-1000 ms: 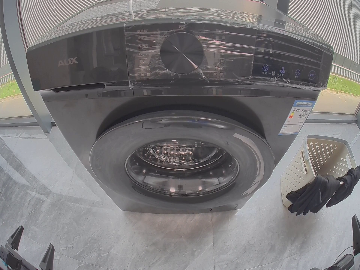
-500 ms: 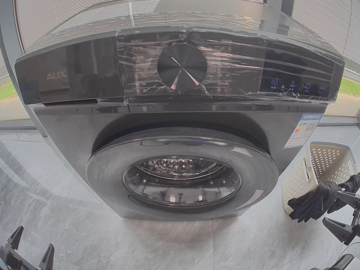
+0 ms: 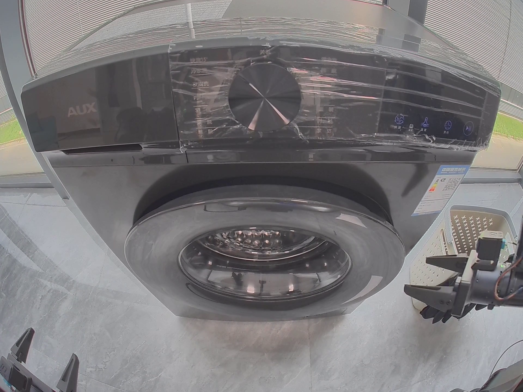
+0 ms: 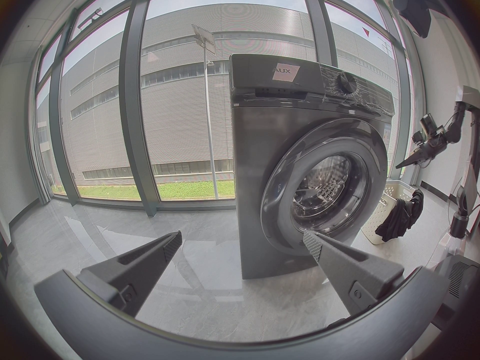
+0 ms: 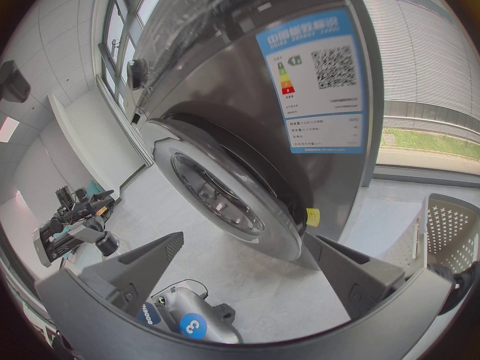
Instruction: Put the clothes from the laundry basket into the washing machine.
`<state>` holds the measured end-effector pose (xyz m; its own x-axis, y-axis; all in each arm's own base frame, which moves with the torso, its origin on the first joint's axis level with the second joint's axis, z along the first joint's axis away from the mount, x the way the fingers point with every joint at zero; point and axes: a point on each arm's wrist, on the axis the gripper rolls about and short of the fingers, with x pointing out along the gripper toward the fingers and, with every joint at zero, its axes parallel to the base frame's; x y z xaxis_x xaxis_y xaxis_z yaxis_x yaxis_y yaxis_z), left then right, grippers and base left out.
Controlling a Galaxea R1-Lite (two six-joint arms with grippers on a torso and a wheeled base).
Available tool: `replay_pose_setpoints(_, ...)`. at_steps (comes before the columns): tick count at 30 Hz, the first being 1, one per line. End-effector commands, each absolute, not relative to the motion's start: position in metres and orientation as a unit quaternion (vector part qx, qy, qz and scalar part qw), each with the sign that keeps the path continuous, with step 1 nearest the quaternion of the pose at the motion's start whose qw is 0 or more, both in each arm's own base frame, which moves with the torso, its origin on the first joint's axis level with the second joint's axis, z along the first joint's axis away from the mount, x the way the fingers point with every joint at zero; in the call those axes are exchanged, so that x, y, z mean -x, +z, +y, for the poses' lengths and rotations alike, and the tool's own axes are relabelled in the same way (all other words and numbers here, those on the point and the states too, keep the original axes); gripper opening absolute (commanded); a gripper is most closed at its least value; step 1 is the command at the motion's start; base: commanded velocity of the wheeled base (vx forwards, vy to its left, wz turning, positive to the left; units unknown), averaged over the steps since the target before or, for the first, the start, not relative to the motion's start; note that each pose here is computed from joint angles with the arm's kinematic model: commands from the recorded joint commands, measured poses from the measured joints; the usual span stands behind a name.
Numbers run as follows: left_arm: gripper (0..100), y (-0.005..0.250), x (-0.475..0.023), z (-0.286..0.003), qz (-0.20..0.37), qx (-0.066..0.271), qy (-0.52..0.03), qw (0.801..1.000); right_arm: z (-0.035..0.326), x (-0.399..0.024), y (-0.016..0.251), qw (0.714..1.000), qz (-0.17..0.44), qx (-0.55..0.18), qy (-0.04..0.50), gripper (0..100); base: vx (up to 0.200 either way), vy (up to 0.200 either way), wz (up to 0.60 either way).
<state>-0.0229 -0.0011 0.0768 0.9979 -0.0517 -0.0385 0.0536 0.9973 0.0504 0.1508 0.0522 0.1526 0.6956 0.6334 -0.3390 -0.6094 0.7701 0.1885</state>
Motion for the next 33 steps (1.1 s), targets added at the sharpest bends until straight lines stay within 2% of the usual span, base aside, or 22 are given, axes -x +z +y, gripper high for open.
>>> replay_pose_setpoints(1,100,0.072,0.023,-0.001,0.019,-0.025,-0.027,0.999,0.066,-0.191,0.131,0.91,0.237,-0.032,0.339,100,0.0,0.0,0.0)
replay_pose_setpoints(5,100,0.072,0.023,-0.001,0.019,-0.026,-0.026,0.999,0.07,-0.212,0.124,0.924,0.209,-0.027,0.32,100,0.0,0.0,0.0)
replay_pose_setpoints(11,100,0.072,0.023,-0.001,0.018,-0.026,-0.027,0.999,0.078,-0.217,0.121,0.921,0.202,-0.024,0.331,100,0.0,0.0,0.0)
replay_pose_setpoints(23,100,0.072,0.023,-0.001,0.018,-0.026,-0.027,0.999,0.087,-0.197,0.111,0.905,0.223,-0.015,0.361,100,0.0,0.0,0.0)
replay_pose_setpoints(28,100,0.072,0.023,-0.001,0.018,-0.026,-0.027,0.999,0.078,-0.173,0.115,0.906,0.215,-0.015,0.364,100,0.0,0.0,0.0)
replay_pose_setpoints(33,100,0.072,0.023,-0.001,0.018,-0.026,-0.027,0.999,0.077,-0.178,0.12,0.912,0.199,-0.016,0.358,100,0.0,0.0,0.0)
